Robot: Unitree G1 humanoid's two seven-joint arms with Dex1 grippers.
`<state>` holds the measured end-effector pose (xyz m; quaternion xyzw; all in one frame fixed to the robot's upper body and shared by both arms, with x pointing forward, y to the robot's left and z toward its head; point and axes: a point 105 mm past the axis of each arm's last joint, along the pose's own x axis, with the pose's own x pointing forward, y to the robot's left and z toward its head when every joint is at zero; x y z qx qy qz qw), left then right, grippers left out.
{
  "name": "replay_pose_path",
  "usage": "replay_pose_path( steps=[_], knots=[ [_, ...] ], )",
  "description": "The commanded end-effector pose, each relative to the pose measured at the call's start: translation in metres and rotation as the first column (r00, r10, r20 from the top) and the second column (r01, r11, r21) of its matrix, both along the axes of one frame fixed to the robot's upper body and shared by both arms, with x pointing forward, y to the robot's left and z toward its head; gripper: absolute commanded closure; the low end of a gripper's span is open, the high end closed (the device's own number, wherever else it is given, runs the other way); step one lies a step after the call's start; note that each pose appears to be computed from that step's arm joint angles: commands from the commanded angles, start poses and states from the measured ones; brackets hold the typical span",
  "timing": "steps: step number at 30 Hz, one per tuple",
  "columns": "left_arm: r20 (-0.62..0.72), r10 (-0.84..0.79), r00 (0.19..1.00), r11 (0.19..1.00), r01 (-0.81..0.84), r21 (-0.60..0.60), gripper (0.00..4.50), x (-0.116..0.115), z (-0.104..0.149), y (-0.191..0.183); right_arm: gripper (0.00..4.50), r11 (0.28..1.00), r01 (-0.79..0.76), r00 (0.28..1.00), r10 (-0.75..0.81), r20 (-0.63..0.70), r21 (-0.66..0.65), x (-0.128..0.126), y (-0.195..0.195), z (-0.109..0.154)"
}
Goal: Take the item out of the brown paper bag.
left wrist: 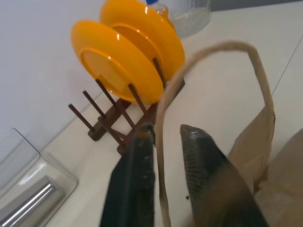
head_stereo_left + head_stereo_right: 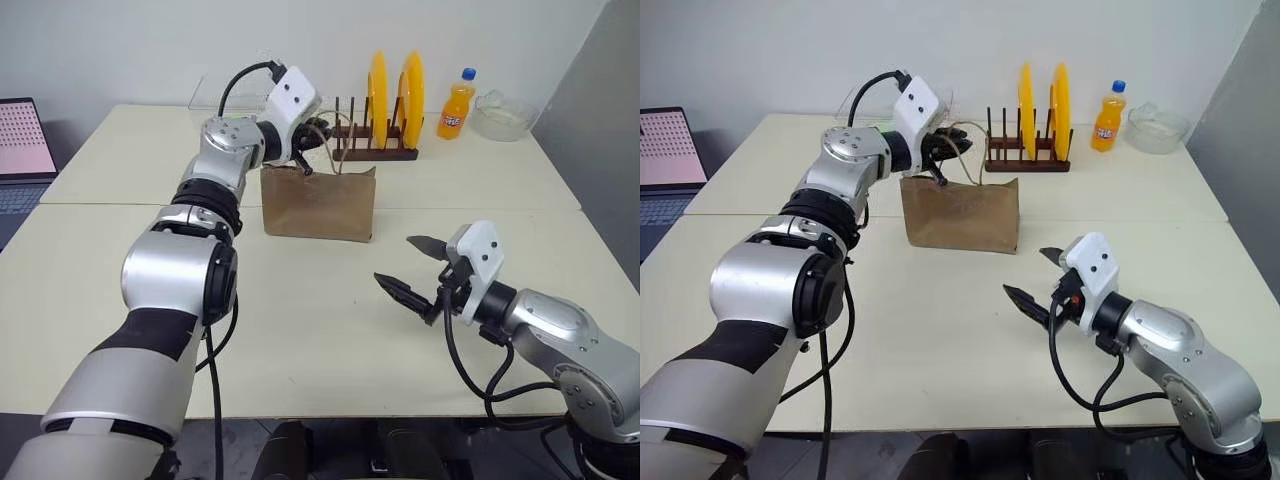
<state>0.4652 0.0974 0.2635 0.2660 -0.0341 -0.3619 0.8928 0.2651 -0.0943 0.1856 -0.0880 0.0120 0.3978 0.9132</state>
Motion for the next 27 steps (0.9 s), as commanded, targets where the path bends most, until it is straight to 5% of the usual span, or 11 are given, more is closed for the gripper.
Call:
replay_pose_path(
  steps=[1, 7, 20, 23, 27],
  knots=[
    [0.041, -0.005, 0.999, 1.000, 0.005, 0.015, 2.33, -0.001, 0.013, 0.002, 0.00, 1.000, -0.014, 0.998, 0.014, 0.057, 0.008, 0.000, 0.003, 0.012],
    [0.036, 0.013, 0.999, 0.999, -0.014, 0.033, 0.47, -0.003, 0.016, 0.025, 0.00, 1.000, -0.026, 0.998, 0.026, 0.065, -0.001, 0.000, 0.004, 0.013],
    [0.033, -0.034, 0.999, 0.999, 0.035, -0.024, 0.47, -0.036, 0.012, 0.098, 0.00, 0.997, -0.067, 0.991, 0.070, 0.113, -0.033, 0.011, 0.006, 0.019],
    [0.016, -0.009, 1.000, 0.995, 0.010, -0.098, 0.45, -0.072, -0.002, 0.115, 0.60, 0.998, -0.054, 0.985, 0.060, 0.161, -0.042, 0.030, 0.006, 0.030],
    [-0.040, 0.032, 0.999, 0.985, -0.039, -0.166, 0.45, -0.131, -0.030, 0.111, 2.04, 0.997, -0.049, 0.974, 0.061, 0.218, -0.060, 0.052, 0.008, 0.044]
  ],
)
